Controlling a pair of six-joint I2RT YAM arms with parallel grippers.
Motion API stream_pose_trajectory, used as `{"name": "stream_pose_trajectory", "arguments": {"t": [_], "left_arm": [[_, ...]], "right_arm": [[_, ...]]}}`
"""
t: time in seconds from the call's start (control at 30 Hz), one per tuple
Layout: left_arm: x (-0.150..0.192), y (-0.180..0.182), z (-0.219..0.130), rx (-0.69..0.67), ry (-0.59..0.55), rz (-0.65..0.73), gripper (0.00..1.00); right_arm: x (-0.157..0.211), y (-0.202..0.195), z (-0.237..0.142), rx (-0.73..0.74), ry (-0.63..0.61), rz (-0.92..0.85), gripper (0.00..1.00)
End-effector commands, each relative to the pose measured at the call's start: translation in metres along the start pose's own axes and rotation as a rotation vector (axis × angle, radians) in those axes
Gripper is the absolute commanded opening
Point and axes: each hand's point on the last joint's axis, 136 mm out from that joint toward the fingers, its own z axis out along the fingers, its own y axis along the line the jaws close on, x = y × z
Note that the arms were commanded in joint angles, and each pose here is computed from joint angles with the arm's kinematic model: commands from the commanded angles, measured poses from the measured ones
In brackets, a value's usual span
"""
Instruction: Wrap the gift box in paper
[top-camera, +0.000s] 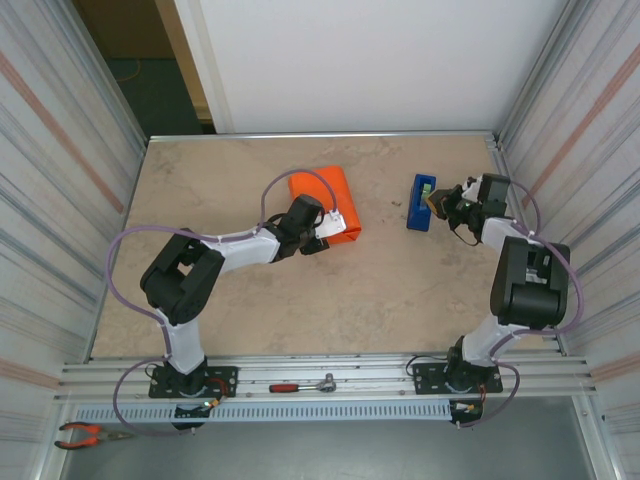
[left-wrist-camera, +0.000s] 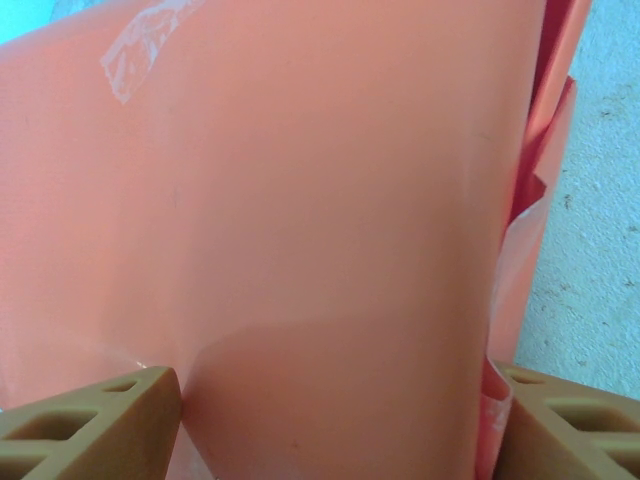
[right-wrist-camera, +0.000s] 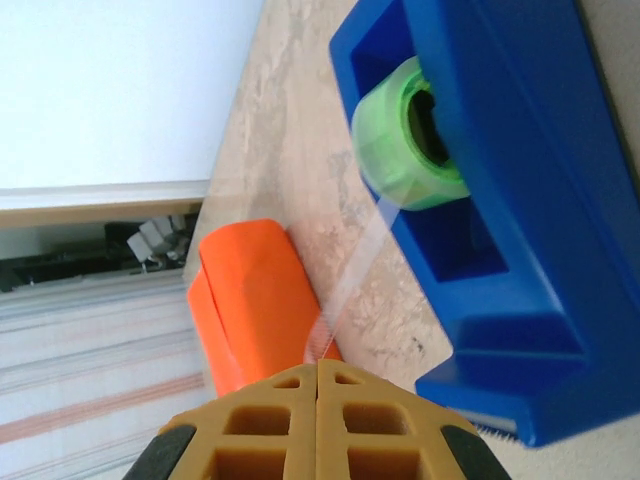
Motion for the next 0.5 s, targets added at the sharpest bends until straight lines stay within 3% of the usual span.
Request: {"name": "stream_pose_trajectory", "arguments": {"t": [0.0,0.47], "left_arm": [[0.025,-0.018,0.01,0.076,0.085,-0.01,0.75],[0.026,-0.019,0.009,0.081,0.086,-0.015,0.75]], "right_arm": [[0.017,0.013,-0.009,-0.037,0.036,-0.001,0.0],[0.052,-0.032,-0.012,0.057,0.04,0.043,0.0]]}}
